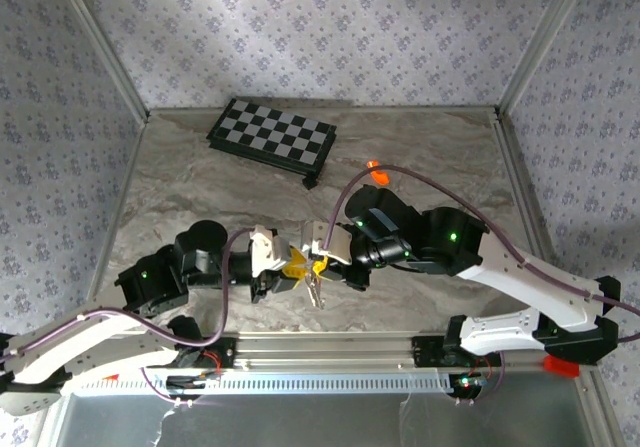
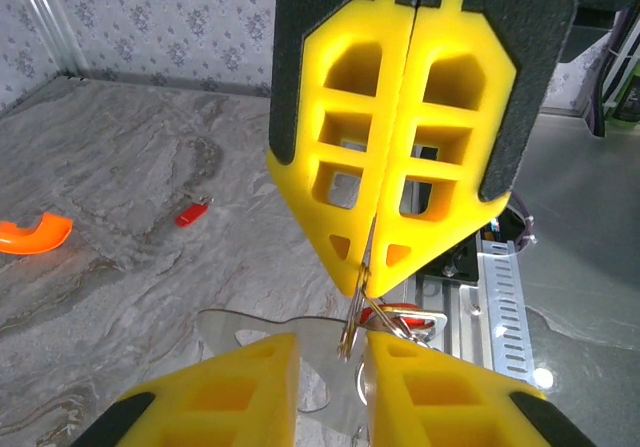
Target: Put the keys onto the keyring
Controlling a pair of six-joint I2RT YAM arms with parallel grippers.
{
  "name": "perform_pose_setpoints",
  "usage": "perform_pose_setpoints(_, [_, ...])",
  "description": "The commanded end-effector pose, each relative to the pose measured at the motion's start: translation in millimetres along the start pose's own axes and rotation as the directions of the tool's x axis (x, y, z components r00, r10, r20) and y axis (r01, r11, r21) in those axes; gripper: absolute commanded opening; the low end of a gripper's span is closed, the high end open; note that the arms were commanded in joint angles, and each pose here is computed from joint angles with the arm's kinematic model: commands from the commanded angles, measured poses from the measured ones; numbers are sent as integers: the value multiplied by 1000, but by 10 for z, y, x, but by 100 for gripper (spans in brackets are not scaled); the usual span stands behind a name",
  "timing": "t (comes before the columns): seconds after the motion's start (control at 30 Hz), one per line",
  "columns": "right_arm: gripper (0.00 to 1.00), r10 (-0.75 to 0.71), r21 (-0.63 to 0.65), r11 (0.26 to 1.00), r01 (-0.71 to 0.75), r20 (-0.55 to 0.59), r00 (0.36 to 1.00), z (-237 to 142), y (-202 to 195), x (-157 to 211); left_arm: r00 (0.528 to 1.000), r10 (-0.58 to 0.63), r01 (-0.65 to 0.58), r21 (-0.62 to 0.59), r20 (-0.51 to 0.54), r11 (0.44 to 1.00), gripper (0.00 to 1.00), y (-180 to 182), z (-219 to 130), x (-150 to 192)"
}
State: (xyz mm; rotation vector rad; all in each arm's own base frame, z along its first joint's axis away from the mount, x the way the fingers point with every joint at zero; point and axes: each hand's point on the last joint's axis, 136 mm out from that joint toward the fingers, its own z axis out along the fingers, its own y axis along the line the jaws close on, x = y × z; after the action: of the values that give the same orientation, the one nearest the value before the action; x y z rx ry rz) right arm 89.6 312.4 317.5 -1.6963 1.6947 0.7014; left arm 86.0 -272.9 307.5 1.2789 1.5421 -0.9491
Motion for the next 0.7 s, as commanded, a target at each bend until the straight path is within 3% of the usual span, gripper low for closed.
perform_pose_setpoints(0.0, [0, -21, -12, 1000, 22, 37, 999, -60, 40, -88, 997, 31, -33, 26, 72, 999, 21, -61, -55, -237])
perform_pose_setpoints(0.27, [0, -25, -14, 1000, 25, 27, 999, -36, 46, -55, 995, 14, -19, 45, 102, 999, 6, -86, -31, -250])
perform_pose_setpoints(0.6, [0, -23, -10, 1000, 24, 30, 999, -16, 41, -54, 992, 12, -26, 103, 128, 994, 5, -188, -34, -248])
perform_pose_setpoints(0.67, [0, -23, -12, 1000, 23, 30, 999, -11, 44, -52, 991, 12, -26, 106, 133, 994, 0, -194, -38, -254])
